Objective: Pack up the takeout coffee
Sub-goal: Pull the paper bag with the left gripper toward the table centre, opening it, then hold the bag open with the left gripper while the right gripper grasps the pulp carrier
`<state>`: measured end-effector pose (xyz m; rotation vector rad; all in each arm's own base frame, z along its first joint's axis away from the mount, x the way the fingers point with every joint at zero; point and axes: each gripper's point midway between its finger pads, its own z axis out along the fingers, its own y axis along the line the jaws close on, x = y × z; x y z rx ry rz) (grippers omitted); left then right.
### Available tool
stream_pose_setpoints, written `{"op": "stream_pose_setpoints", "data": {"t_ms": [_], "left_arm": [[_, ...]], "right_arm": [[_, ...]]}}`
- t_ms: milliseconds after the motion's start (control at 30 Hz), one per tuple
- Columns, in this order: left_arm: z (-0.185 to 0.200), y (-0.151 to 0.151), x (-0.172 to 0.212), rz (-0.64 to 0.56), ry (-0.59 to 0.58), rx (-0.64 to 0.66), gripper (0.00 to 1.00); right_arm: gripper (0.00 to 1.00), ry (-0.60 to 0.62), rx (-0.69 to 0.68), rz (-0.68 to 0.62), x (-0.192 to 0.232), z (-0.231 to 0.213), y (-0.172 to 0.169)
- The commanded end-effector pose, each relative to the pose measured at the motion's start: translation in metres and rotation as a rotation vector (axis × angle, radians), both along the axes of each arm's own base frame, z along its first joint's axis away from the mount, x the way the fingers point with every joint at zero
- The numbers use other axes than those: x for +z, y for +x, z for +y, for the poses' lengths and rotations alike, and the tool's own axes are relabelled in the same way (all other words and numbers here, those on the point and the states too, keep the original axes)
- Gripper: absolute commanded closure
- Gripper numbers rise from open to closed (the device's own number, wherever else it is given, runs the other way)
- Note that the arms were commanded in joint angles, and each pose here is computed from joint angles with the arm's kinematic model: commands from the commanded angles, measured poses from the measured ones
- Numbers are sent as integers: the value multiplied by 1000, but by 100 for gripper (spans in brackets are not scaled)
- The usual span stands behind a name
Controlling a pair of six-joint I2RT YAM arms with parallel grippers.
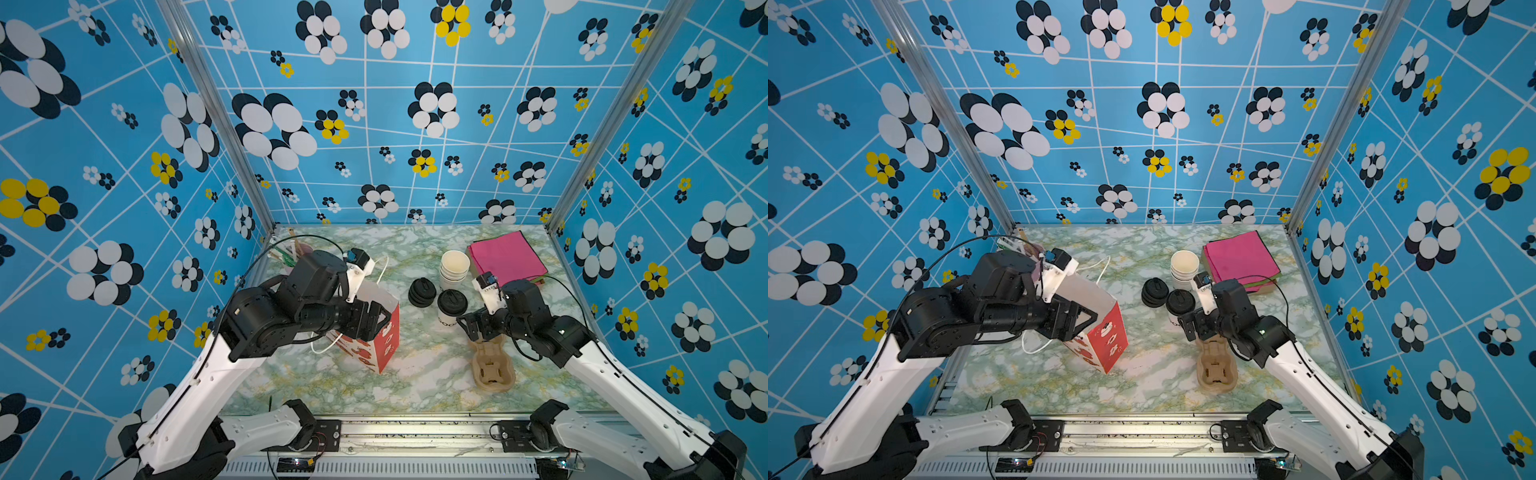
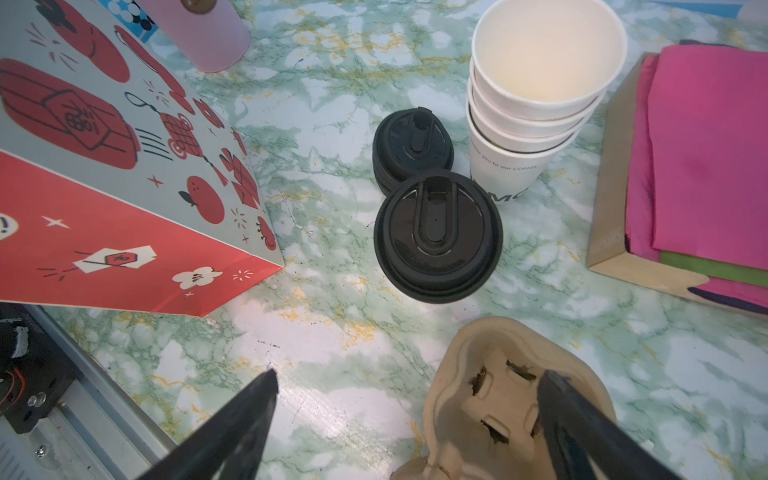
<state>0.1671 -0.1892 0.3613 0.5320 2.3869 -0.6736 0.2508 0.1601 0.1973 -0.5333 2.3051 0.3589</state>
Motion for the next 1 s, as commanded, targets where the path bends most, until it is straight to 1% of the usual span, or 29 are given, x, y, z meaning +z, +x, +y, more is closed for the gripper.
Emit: {"op": "stream_pose_setpoints", "data": {"t_ms": [0, 67, 167, 267, 367, 500, 567, 633, 867, 967], "left_arm": [[32, 3, -15, 0, 139, 67, 17], [47, 7, -18, -16, 196, 101, 17], [68, 14, -20, -51, 250, 162, 17], [84, 24, -20, -78, 274, 217, 17], [92, 34, -21, -94, 267, 256, 17], [97, 46, -28, -100, 264, 283, 17], [97, 51, -31, -104, 254, 286, 17], [96, 54, -33, -106, 234, 289, 17], [91, 59, -43, -101, 172, 290, 17], [93, 57, -47, -105, 166, 297, 17]], "right_arm": [[1, -43, -130, 55, 1, -25, -7], [1, -51, -192, 72, -2, -34, -10], [1, -59, -306, 90, -7, -51, -13], [1, -55, -334, 112, -11, -56, -20], [1, -49, -342, 162, -16, -56, -27], [4, -119, -404, 243, -32, -69, -38], [8, -156, -431, 281, -41, -77, -45], [14, -168, -451, 316, -47, -80, -51], [28, -158, -461, 437, -68, -77, -70], [31, -141, -461, 463, -72, -72, -70]]}}
